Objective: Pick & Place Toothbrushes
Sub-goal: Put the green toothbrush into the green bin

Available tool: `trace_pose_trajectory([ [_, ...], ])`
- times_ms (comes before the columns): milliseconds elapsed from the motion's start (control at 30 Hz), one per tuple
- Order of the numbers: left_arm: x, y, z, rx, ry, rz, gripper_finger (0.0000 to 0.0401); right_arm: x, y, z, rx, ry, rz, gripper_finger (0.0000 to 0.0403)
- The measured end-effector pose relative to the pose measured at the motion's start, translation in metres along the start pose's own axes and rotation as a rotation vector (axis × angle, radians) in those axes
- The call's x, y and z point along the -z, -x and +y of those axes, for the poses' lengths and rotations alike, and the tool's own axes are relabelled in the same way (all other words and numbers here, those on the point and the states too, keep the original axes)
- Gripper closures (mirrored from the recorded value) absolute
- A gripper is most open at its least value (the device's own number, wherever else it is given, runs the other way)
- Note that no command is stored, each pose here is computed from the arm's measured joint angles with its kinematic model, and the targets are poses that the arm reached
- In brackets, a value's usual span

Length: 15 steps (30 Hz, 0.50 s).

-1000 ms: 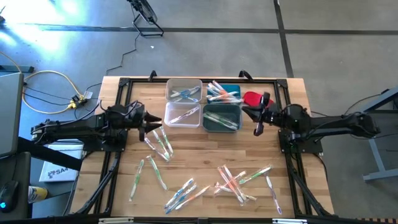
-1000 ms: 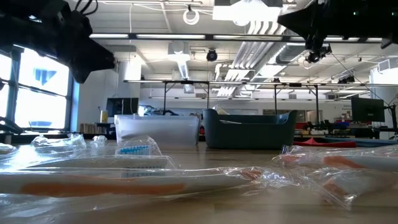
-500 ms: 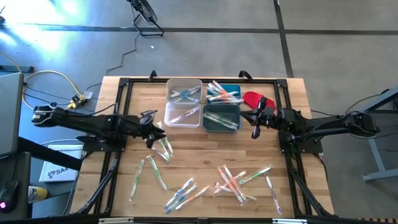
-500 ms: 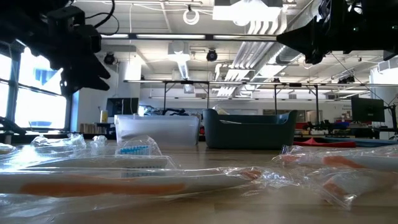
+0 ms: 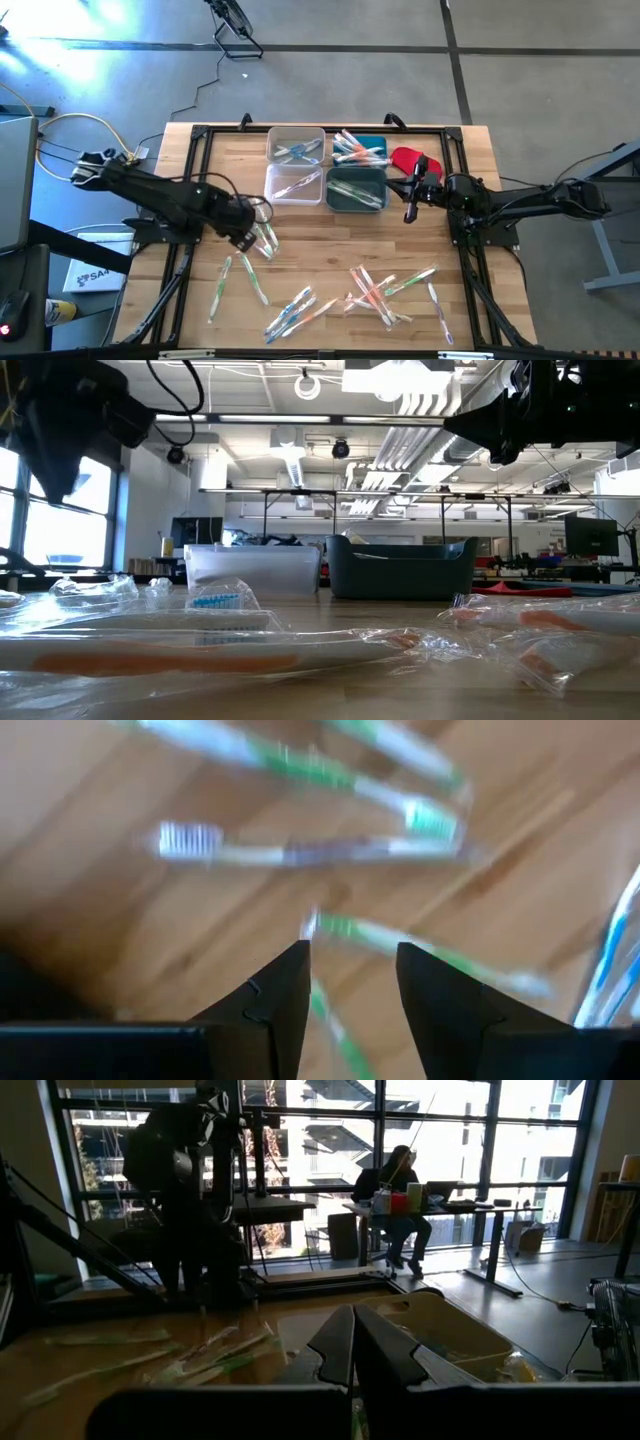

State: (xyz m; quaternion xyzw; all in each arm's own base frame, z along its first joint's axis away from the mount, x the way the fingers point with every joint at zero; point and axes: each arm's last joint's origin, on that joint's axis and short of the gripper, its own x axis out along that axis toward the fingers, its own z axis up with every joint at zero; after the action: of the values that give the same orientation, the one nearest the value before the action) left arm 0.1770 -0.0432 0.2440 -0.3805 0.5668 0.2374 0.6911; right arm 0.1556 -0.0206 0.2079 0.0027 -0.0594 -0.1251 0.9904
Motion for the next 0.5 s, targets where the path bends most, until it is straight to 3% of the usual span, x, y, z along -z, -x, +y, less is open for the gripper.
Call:
trace_pose_trajectory([
  [267, 0.025, -0.01, -0.018, -0.035, -0.013, 0.134, 0.0253, 0.001, 0.0, 0.0, -0.001, 0.001, 0.008, 0.0399],
  [500, 0.043, -0.011, -0.02, -0.08, 0.096, 0.159, 0.0253, 0.001, 0.0, 0.002, -0.057, -0.002, 0.009, 0.0399],
])
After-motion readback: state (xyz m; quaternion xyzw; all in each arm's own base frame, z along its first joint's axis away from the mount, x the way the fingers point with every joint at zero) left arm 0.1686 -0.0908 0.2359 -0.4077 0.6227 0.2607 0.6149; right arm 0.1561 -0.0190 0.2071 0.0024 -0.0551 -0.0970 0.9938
